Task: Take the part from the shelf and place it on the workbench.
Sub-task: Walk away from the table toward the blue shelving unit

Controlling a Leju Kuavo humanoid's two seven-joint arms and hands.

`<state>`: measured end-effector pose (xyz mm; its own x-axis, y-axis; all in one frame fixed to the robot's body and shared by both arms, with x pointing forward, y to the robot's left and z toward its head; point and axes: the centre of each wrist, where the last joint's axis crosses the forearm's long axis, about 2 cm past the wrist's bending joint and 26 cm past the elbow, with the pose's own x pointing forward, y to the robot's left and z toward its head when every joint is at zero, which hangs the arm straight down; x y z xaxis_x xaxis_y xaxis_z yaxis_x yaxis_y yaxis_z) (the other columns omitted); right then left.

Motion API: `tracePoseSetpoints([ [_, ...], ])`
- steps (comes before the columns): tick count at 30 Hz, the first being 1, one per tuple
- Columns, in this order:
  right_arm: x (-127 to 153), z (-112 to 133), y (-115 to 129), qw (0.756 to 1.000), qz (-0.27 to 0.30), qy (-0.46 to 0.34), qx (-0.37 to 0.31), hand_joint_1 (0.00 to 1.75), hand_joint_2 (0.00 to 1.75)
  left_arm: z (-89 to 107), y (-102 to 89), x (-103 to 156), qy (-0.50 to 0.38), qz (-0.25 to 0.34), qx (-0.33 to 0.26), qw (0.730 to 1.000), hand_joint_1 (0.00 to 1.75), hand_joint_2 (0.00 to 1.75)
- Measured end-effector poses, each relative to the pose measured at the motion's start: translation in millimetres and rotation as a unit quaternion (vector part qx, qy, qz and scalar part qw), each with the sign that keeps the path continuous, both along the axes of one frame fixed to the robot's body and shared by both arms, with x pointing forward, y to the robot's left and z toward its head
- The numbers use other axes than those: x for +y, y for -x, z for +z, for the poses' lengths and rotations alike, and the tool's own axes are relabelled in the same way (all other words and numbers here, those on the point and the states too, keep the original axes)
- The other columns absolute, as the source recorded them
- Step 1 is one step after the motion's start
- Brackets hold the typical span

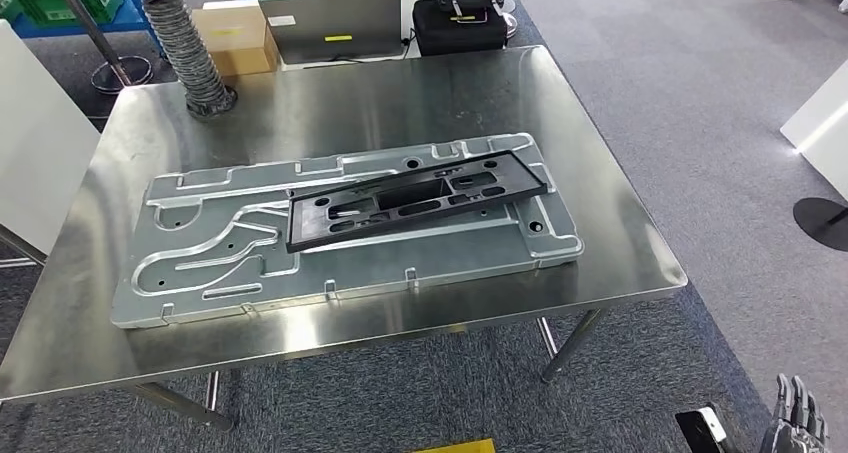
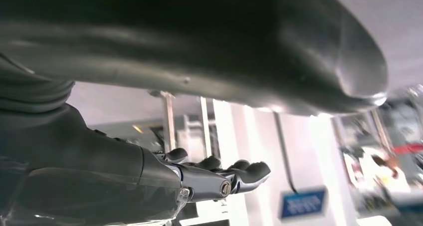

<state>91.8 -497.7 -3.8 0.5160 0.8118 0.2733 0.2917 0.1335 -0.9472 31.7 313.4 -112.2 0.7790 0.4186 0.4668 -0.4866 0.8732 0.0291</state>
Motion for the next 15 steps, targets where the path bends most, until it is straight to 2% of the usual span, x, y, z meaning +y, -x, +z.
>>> tracePoseSetpoints([
  [8, 30.1, -49.6, 35.2, 0.988, -0.068, -0.105, 0.096, 0.0, 0.0, 0.0, -0.8, -1.3, 0.002, -0.005, -0.004, 1.0, 0.0, 0.0],
  [15, 75.1, -81.6, 53.6, 0.941, -0.135, -0.241, 0.196, 0.0, 0.0, -0.2, -1.0, -8.0, 0.008, -0.007, -0.005, 1.0, 0.0, 0.0],
])
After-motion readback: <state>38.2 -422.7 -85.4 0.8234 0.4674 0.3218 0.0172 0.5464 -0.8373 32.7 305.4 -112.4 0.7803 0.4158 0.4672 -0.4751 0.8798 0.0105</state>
